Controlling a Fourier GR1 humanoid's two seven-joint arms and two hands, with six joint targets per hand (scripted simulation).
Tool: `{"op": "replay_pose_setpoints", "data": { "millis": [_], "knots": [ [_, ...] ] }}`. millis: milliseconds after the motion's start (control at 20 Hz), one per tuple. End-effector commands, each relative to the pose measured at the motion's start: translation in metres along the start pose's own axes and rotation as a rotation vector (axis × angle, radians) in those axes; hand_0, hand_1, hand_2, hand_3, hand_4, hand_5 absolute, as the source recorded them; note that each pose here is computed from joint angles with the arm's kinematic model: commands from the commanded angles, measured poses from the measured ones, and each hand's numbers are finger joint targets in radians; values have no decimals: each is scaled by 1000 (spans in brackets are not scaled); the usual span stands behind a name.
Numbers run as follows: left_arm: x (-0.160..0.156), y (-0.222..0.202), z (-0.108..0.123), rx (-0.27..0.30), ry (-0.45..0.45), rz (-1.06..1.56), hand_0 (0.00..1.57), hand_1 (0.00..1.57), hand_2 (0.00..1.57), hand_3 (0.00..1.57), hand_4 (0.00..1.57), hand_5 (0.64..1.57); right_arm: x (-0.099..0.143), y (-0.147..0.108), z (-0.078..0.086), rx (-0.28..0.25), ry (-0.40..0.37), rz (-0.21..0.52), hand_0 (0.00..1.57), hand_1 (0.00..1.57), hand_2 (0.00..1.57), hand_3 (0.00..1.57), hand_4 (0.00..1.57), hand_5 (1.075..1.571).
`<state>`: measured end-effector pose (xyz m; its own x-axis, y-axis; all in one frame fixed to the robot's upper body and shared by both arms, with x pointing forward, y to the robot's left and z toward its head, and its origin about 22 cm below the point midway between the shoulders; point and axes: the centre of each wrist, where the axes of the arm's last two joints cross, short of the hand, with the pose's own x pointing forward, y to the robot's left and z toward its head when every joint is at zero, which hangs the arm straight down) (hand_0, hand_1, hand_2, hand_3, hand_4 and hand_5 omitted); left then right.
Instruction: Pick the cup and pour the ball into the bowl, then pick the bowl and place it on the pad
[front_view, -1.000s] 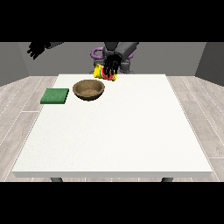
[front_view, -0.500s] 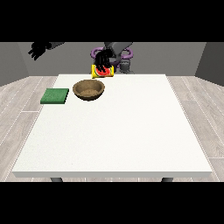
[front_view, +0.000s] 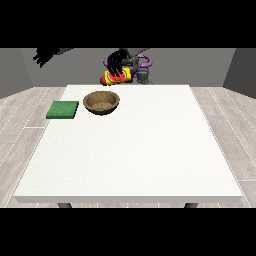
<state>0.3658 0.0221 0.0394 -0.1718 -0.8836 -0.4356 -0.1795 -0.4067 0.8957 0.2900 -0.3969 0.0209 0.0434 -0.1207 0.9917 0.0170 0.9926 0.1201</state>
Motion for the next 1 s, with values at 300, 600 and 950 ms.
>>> {"op": "replay_pose_setpoints", "data": {
  "millis": [300, 600, 950],
  "knots": [
    [-118, 8, -16, 139, 238, 791, 798, 798, 1187, 884, 1299, 1555, -5, -22, 22, -108, 25, 17, 0, 0, 0, 114, 762, 1556],
    [-176, 34, -17, 209, 323, 1444, 0, 0, 0, 0, 1120, 1570, -15, -9, 17, -160, 28, -2, 0, 0, 0, 0, 788, 1555],
    [-278, 33, 1, 234, 103, 1799, 0, 0, 0, 0, 1057, 1566, -66, 18, 30, -262, 45, -59, 0, 0, 0, 0, 719, 1566]
  ]
}}
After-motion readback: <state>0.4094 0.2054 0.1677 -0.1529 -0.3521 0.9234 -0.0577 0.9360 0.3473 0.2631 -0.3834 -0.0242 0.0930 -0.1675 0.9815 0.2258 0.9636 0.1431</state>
